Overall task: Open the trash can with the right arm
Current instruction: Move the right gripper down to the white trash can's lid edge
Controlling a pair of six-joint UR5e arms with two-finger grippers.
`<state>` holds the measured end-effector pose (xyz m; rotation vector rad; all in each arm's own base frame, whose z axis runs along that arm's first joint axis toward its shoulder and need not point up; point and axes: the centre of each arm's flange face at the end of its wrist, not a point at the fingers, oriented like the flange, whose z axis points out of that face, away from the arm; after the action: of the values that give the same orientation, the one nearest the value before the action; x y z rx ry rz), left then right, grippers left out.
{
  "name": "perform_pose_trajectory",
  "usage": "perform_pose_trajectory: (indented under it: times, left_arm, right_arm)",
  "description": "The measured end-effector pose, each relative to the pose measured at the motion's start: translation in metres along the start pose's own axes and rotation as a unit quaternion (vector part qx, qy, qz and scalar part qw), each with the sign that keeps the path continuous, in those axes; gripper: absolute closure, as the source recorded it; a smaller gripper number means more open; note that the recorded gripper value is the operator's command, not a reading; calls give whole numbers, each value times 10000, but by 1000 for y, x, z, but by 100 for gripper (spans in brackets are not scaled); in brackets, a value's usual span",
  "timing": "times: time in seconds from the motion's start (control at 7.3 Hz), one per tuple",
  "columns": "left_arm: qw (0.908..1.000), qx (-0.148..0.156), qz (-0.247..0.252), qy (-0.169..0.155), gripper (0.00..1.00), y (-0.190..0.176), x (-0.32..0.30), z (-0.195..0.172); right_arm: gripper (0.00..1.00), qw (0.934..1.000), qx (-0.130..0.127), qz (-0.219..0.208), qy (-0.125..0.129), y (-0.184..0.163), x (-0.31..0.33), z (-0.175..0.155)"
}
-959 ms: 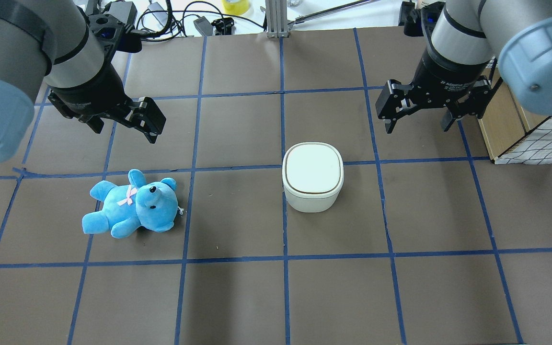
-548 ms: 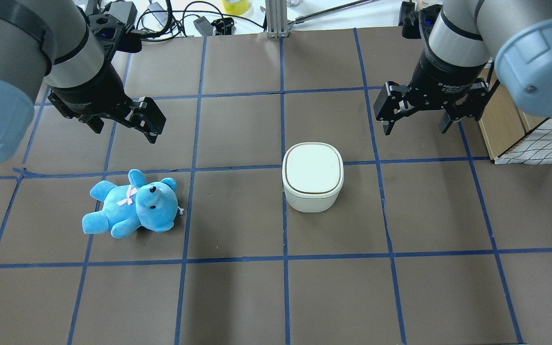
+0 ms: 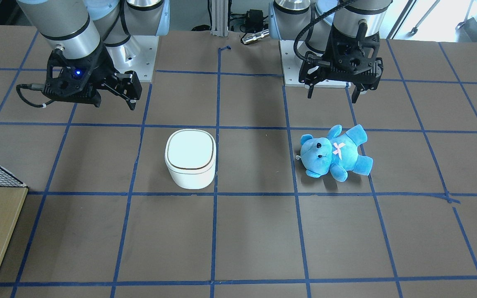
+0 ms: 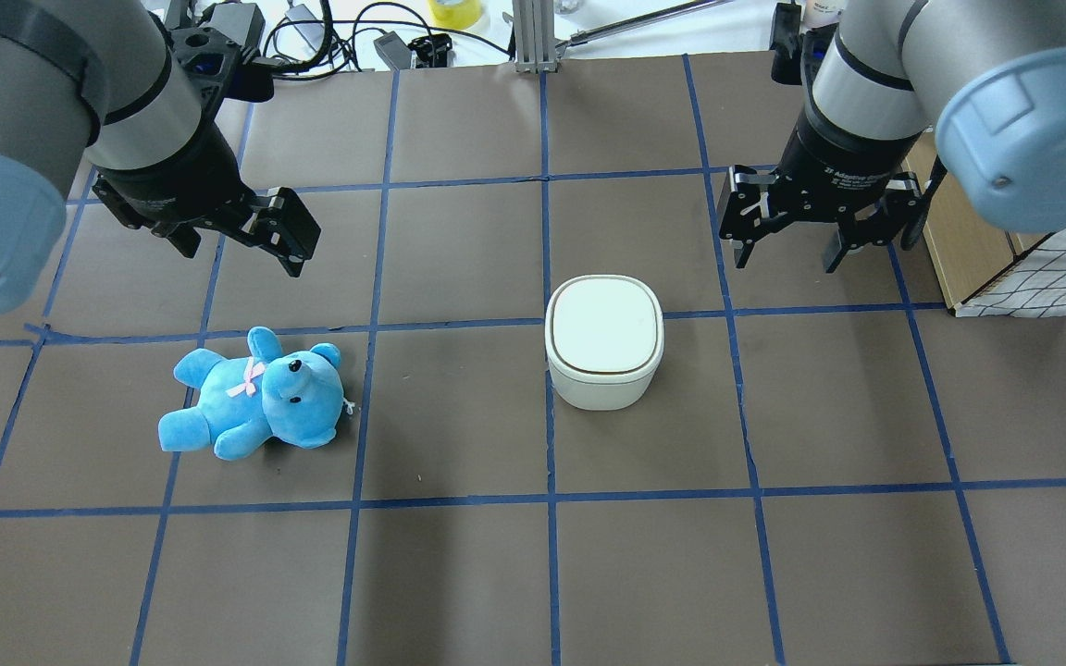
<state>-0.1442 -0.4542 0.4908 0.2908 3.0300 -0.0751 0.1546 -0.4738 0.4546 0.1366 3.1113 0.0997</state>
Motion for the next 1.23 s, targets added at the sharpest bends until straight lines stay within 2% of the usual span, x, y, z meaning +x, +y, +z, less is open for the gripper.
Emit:
perform_pose_trajectory:
  times: [0.27, 0.68, 0.96, 1.23]
  left_arm:
    - [10000, 0, 0, 0, 0, 0, 0, 0]
    - [10000, 0, 0, 0, 0, 0, 0, 0]
    - [10000, 0, 0, 0, 0, 0, 0, 0]
    - [10000, 0, 0, 0, 0, 0, 0, 0]
  right_arm:
    - [98, 9999, 61, -118, -9, -3, -14, 6]
    - [100, 9994, 18, -250, -243, -6, -34, 31]
    - [100, 9987, 139, -378, -317, -6, -55, 63]
    - [100, 9987, 108, -371, -332, -15, -66, 97]
